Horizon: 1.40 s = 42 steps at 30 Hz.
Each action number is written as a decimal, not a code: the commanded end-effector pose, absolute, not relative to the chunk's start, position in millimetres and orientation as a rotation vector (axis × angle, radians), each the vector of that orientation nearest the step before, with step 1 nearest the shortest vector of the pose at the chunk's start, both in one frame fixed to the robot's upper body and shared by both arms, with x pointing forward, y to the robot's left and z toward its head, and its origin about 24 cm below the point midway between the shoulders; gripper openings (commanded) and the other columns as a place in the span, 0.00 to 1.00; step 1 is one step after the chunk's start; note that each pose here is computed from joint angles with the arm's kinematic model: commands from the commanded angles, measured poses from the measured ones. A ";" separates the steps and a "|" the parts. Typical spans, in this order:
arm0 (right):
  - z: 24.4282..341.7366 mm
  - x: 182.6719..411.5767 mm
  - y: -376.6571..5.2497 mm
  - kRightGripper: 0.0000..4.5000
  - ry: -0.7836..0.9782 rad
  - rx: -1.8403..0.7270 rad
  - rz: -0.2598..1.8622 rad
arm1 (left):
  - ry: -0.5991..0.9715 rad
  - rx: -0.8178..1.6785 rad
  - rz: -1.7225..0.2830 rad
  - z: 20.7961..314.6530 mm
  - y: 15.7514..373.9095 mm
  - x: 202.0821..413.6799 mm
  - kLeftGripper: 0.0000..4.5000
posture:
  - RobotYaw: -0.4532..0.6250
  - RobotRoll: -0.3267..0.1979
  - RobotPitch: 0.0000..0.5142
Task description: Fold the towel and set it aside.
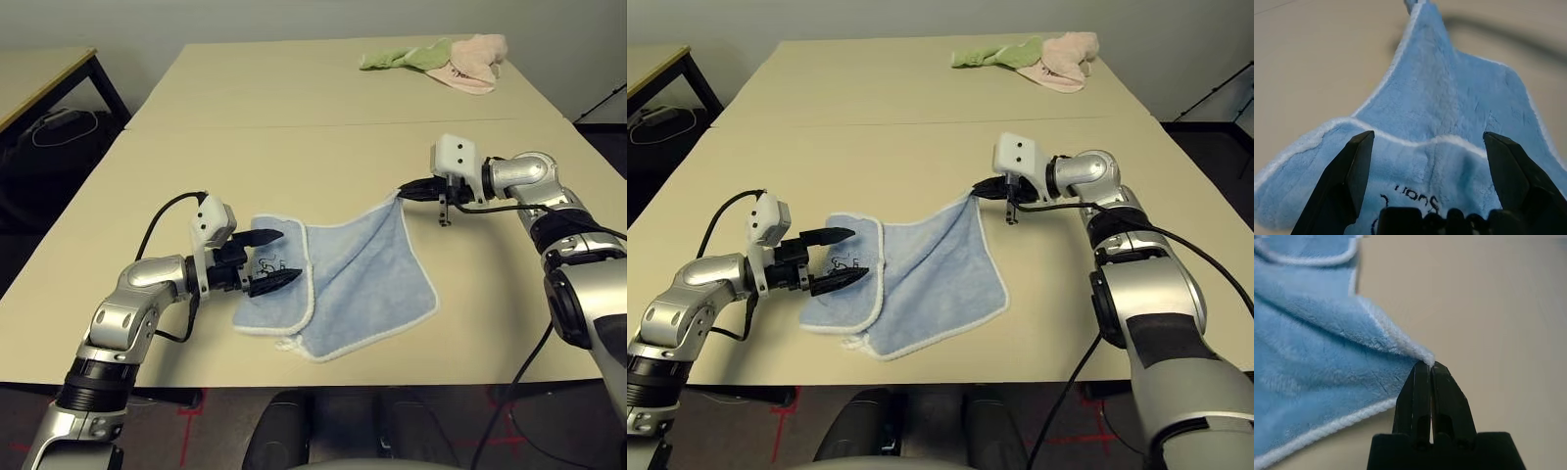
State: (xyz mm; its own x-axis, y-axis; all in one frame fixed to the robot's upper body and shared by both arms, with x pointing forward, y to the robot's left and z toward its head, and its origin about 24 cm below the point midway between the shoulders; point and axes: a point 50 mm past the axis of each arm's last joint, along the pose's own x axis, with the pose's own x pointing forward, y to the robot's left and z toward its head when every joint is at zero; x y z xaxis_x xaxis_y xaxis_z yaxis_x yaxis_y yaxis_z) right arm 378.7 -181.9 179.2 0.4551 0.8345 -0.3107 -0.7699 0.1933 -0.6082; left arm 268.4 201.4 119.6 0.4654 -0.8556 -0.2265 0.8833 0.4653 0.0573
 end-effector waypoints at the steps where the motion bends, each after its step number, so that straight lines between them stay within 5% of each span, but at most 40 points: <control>1: 196.8 381.1 -175.2 0.01 -0.263 -0.746 1.035 | 0.166 0.188 -1.059 120.5 202.3 271.0 1.00 | 0.46 0.62 0.08; 18: 251.4 377.0 -149.2 0.01 -0.775 -0.807 0.742 | 0.167 0.165 -1.029 116.8 194.4 278.9 1.00 | 0.45 0.62 0.05; 42: 306.1 371.8 -129.2 0.01 -1.087 -1.003 0.462 | 0.153 0.129 -1.024 116.0 181.6 296.6 1.00 | 0.45 0.62 0.03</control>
State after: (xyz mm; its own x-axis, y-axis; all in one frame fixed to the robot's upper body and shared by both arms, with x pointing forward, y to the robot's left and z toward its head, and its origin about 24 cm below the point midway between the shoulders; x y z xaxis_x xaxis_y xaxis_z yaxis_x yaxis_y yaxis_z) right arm 374.3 -130.2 299.8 0.4538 0.7292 0.5122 0.0962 0.5313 -0.8417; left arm 294.9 182.1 120.4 0.5095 -0.8455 -0.1598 0.8591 0.5105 0.0382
